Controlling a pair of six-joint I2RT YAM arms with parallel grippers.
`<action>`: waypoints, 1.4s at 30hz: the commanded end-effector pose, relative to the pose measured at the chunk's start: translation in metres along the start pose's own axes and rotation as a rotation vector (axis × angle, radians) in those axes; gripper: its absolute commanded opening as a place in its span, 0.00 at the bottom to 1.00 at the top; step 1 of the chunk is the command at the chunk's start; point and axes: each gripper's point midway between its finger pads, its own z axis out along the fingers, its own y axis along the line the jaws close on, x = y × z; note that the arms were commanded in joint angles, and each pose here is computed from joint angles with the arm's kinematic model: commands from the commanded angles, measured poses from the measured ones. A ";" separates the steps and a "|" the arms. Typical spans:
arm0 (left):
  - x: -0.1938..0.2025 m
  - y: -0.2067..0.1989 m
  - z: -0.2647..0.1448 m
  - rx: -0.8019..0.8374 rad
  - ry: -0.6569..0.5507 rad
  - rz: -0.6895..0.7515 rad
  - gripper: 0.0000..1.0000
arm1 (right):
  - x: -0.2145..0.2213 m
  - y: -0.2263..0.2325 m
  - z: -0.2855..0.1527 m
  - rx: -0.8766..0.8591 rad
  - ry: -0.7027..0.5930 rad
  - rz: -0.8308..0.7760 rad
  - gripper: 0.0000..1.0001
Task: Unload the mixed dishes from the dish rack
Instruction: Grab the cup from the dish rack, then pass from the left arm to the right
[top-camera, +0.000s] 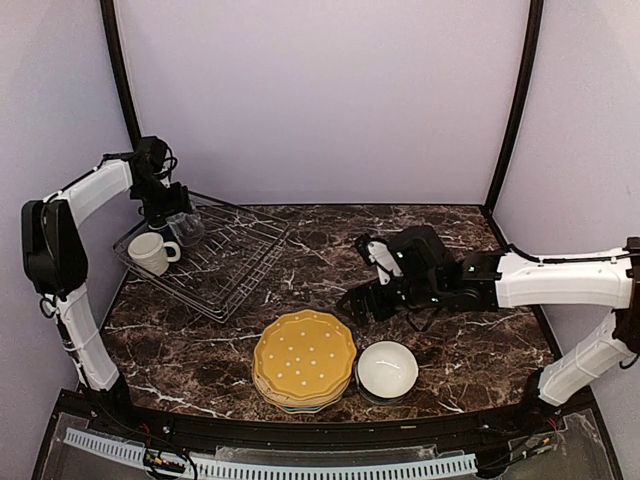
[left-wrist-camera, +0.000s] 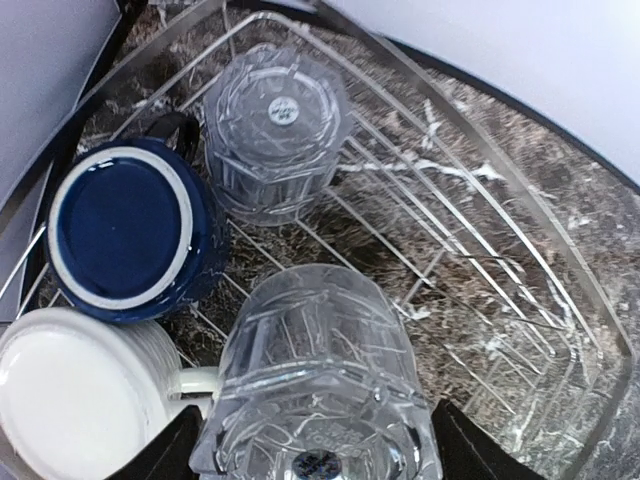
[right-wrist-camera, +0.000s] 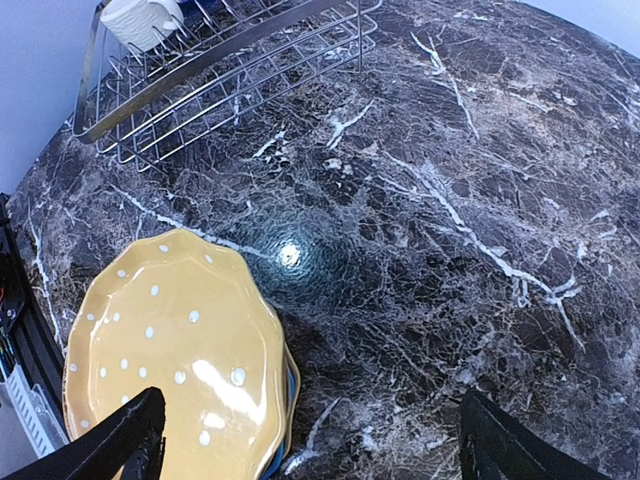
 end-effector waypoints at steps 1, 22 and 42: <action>-0.021 -0.026 -0.076 0.169 -0.197 0.043 0.42 | -0.015 0.012 0.009 -0.051 -0.025 0.025 0.99; 0.090 -0.237 -0.193 1.319 -0.067 0.186 0.36 | -0.079 0.053 -0.012 -0.533 -0.236 0.215 0.99; 0.236 -0.314 -0.170 1.320 0.274 0.379 0.30 | -0.098 0.016 -0.063 -0.695 -0.438 0.389 0.68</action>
